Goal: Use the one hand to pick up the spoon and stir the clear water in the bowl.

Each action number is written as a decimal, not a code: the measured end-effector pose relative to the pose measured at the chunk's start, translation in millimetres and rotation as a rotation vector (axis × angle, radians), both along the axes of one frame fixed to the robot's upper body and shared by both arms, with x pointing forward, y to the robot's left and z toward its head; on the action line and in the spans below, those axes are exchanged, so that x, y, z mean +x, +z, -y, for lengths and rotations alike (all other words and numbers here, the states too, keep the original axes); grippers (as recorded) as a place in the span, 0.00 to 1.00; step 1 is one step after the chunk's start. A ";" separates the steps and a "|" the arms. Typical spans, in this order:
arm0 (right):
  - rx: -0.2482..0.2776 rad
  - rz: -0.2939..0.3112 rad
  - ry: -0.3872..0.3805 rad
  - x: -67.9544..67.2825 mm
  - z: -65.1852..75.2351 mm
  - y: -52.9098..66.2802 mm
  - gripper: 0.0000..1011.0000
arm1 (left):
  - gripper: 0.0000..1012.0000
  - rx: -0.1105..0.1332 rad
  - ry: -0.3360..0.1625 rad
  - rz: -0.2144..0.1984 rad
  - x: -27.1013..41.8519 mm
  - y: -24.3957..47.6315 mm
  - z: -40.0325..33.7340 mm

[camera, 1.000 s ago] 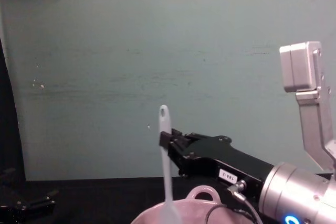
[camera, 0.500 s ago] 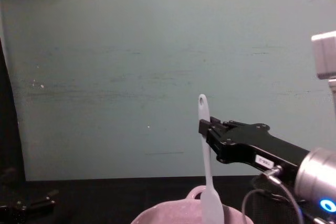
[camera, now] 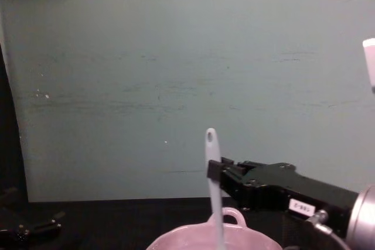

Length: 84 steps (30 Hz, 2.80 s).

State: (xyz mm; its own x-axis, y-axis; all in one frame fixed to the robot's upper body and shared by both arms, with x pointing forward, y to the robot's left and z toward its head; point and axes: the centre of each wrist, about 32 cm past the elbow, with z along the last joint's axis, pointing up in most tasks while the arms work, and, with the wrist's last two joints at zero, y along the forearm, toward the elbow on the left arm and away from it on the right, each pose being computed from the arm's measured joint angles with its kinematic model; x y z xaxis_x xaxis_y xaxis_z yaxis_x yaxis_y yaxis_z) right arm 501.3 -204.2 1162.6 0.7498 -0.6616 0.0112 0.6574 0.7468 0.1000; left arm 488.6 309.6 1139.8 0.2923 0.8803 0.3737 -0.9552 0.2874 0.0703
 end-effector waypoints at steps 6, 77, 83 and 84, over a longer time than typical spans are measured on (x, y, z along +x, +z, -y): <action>0.024 -0.015 0.039 3.1 -15.4 -3.8 0.11 | 1.00 0.000 0.000 0.000 0.0 0.0 0.0; 0.285 -0.240 -0.228 49.2 110.9 30.5 0.11 | 1.00 0.000 0.000 0.000 0.0 0.0 0.0; 0.296 -0.274 -0.214 49.4 110.8 16.3 0.11 | 1.00 0.000 0.000 0.000 0.0 0.0 0.0; 0.297 -0.280 -0.213 49.2 110.7 13.9 0.11 | 1.00 0.000 0.000 0.000 0.0 0.0 0.0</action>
